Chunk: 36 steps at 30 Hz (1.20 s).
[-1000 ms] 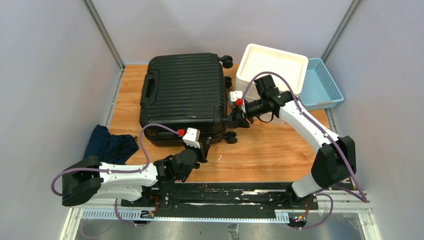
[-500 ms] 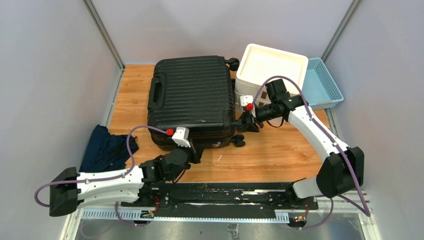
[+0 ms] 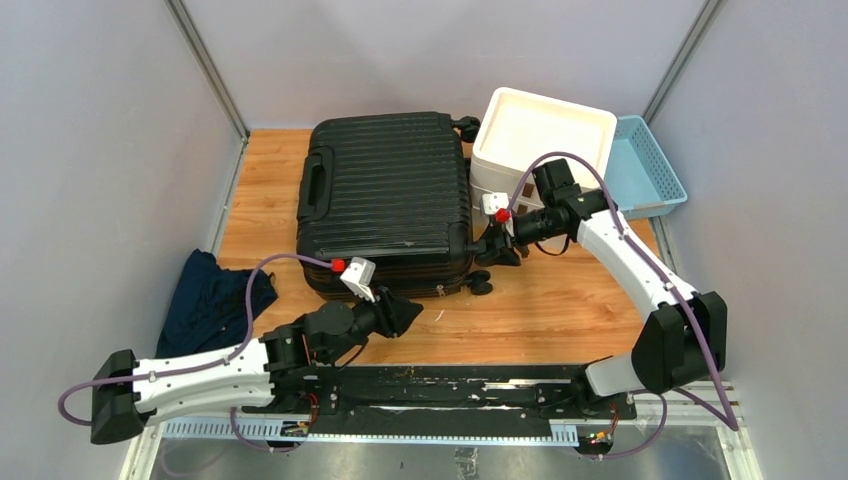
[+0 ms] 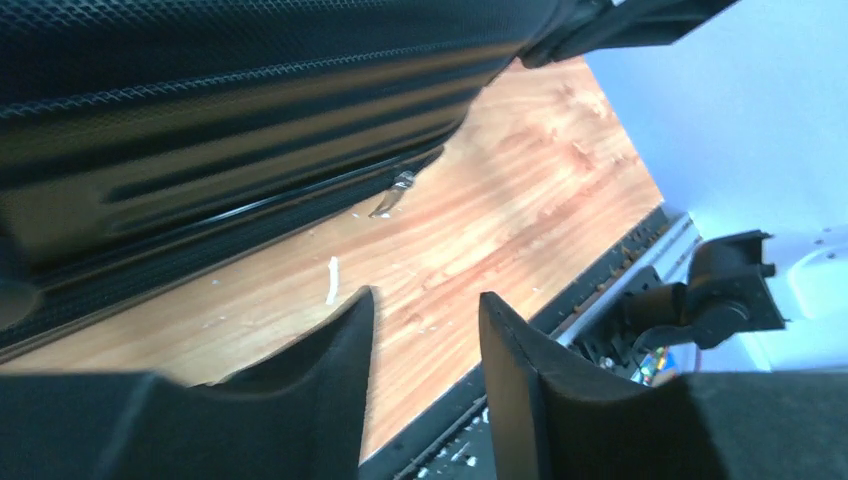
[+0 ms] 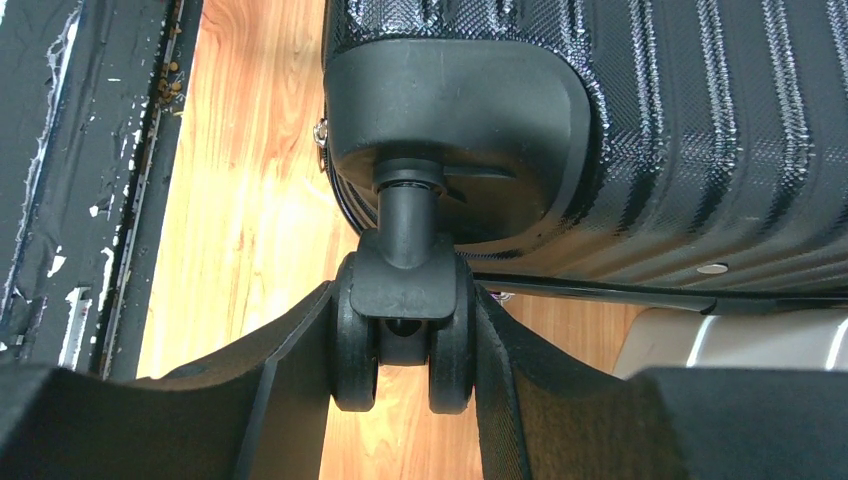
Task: Open, take out, and arrange the luggage
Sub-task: Unzip the luggage at the center of the board.
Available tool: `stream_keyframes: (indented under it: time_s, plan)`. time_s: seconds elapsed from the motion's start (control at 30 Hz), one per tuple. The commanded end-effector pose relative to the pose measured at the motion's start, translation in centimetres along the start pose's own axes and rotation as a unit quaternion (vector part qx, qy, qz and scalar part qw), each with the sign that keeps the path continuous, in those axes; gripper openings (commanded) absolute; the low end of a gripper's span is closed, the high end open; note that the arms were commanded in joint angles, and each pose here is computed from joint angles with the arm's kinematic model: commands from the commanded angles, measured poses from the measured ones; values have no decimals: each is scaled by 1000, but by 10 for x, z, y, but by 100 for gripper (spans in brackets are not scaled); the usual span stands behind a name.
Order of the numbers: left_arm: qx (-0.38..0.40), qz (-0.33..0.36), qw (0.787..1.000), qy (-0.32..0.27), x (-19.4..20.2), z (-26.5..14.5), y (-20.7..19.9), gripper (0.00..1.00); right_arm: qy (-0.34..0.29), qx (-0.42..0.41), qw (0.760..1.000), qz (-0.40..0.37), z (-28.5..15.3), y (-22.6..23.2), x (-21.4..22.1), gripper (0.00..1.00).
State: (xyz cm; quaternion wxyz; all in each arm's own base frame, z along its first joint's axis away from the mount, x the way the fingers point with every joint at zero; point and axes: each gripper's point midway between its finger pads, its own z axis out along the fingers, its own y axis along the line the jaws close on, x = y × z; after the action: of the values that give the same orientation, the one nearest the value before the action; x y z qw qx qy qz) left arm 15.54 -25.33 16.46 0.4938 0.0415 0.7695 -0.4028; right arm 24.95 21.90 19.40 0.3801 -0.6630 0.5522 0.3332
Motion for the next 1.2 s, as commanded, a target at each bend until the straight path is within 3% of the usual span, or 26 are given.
stream_keyframes:
  time_s: [0.0,0.1,0.17,0.37,0.93,1.17]
  plan:
    - [47,10,999,7,2,3,-18,51,-10,-56,996,67,5,33,8,14]
    - [42,3,999,-7,2,10,-16,71,-12,-59,996,71,7,34,9,15]
    - [31,12,999,-4,5,16,-13,78,-13,-60,996,72,7,34,9,15]
    - [12,29,999,-17,10,36,-8,82,-11,-67,995,75,11,35,10,15]
    - [-64,43,993,-89,18,79,27,65,-12,-70,995,70,12,37,10,15]
    - [-64,46,991,-107,17,87,27,48,-11,-70,995,70,12,38,10,15]
